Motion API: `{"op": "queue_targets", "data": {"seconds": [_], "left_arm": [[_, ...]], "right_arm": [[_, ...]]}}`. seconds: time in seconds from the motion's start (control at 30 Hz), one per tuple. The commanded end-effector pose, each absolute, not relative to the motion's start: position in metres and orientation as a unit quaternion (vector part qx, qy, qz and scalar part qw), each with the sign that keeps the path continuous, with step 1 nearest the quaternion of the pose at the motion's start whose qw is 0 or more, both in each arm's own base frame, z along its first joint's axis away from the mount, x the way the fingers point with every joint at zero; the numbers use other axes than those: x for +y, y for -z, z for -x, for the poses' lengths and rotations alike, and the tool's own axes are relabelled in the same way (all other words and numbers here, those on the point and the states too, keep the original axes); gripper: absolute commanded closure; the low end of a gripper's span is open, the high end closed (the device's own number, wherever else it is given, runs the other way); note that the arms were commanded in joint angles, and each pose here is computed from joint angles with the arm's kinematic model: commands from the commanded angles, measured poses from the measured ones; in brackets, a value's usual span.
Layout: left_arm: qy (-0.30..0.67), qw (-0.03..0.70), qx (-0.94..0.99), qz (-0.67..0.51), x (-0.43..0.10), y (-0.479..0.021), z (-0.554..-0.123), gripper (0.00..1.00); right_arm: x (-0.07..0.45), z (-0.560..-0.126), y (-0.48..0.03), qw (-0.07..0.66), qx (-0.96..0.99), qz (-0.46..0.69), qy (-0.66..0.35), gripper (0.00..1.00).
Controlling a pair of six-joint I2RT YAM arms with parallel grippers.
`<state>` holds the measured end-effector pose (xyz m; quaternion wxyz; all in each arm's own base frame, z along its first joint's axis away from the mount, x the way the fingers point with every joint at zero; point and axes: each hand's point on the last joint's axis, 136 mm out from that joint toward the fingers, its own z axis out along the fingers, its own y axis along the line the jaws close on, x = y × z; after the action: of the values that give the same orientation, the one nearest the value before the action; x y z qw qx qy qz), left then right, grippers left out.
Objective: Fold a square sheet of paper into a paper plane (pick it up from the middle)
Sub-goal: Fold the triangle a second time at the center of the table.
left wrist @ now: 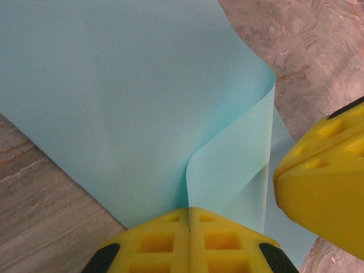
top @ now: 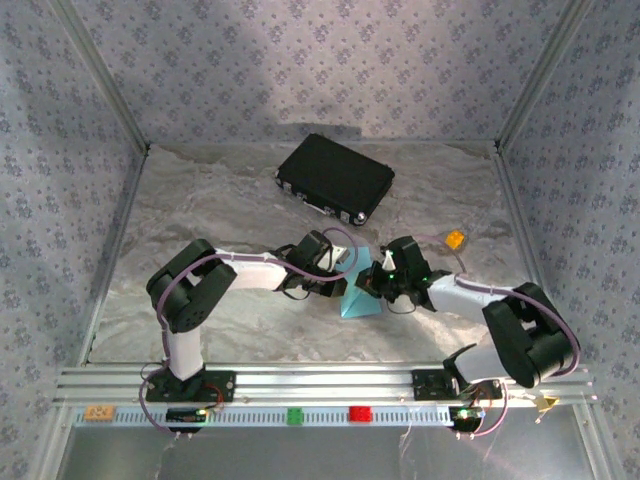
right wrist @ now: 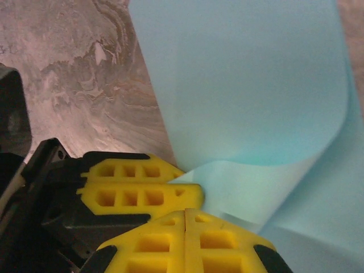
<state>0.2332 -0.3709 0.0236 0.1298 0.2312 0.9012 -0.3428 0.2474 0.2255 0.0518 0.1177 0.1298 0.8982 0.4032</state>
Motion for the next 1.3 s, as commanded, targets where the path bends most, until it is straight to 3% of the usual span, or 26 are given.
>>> {"op": "queue_targets", "data": {"seconds": [0.0, 0.53, 0.97, 1.27], "left_arm": [[0.339, 0.117, 0.905, -0.229, -0.371, -0.019, -0.232, 1.0], [0.339, 0.11, 0.905, -0.232, -0.371, -0.018, -0.23, 1.0], [0.336, 0.108, 0.906, -0.232, -0.369, -0.017, -0.229, 1.0], [0.336, 0.107, 0.907, -0.232, -0.368, -0.016, -0.229, 1.0]], "right_arm": [[0.237, -0.252, -0.058, 0.114, 0.891, -0.123, -0.421, 0.96], [0.208, -0.228, -0.008, 0.08, 0.911, -0.158, -0.372, 0.96], [0.214, -0.254, -0.052, 0.123, 0.897, -0.14, -0.4, 0.95], [0.193, -0.246, -0.009, 0.09, 0.915, -0.182, -0.35, 0.96]]}}
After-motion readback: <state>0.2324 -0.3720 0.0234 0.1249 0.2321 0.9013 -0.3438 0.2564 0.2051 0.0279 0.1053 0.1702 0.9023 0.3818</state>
